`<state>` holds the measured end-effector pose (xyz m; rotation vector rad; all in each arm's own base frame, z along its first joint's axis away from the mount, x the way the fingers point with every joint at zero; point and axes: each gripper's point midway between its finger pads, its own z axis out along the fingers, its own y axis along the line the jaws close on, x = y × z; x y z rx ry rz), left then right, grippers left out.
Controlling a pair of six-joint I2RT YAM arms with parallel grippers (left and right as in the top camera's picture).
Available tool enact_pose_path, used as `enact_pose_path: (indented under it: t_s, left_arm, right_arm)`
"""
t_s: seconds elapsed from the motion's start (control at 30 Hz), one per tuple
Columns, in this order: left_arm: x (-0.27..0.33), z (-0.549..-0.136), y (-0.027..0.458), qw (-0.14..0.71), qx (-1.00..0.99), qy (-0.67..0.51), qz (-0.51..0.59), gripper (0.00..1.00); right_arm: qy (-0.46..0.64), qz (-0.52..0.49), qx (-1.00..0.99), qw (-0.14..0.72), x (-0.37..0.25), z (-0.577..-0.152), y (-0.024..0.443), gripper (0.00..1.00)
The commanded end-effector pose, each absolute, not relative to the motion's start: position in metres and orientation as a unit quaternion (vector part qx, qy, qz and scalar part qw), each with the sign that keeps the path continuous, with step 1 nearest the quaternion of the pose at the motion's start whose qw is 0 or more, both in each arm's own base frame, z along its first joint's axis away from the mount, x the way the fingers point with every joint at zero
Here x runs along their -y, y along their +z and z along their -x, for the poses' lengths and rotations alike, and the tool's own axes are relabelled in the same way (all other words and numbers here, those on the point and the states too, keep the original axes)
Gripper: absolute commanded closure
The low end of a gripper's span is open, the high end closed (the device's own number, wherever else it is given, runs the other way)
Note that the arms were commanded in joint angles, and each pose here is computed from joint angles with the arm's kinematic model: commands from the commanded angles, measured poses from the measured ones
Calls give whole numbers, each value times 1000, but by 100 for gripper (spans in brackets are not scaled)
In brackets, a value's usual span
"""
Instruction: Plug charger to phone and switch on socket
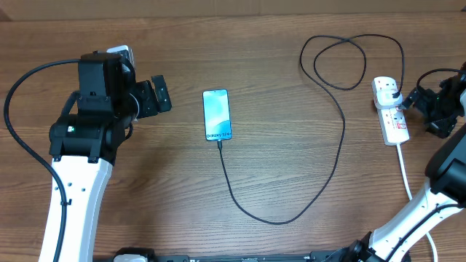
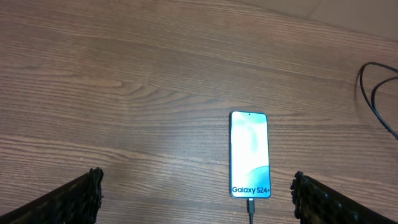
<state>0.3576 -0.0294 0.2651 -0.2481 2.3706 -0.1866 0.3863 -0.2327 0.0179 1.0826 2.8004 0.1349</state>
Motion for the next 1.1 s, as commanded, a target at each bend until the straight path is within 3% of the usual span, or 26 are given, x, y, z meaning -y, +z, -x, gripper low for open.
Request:
enact_pose_path:
  t_s: [0.0, 0.27, 0.63, 1.07]
  left_arm:
    - [27, -359, 267, 369, -921, -68, 106, 0]
    - [27, -359, 267, 369, -921, -67, 106, 0]
    - [27, -359, 266, 369, -921, -68, 106, 0]
    - [27, -359, 266, 369, -921, -68, 106, 0]
  right_arm:
    - [2, -370, -928, 37, 240, -372, 5, 0]
    - [13, -381, -923, 50, 239, -379, 13, 0]
    - [20, -381, -911, 153, 248, -396, 105, 0]
    - [31, -380, -919, 102, 238, -382, 61, 0]
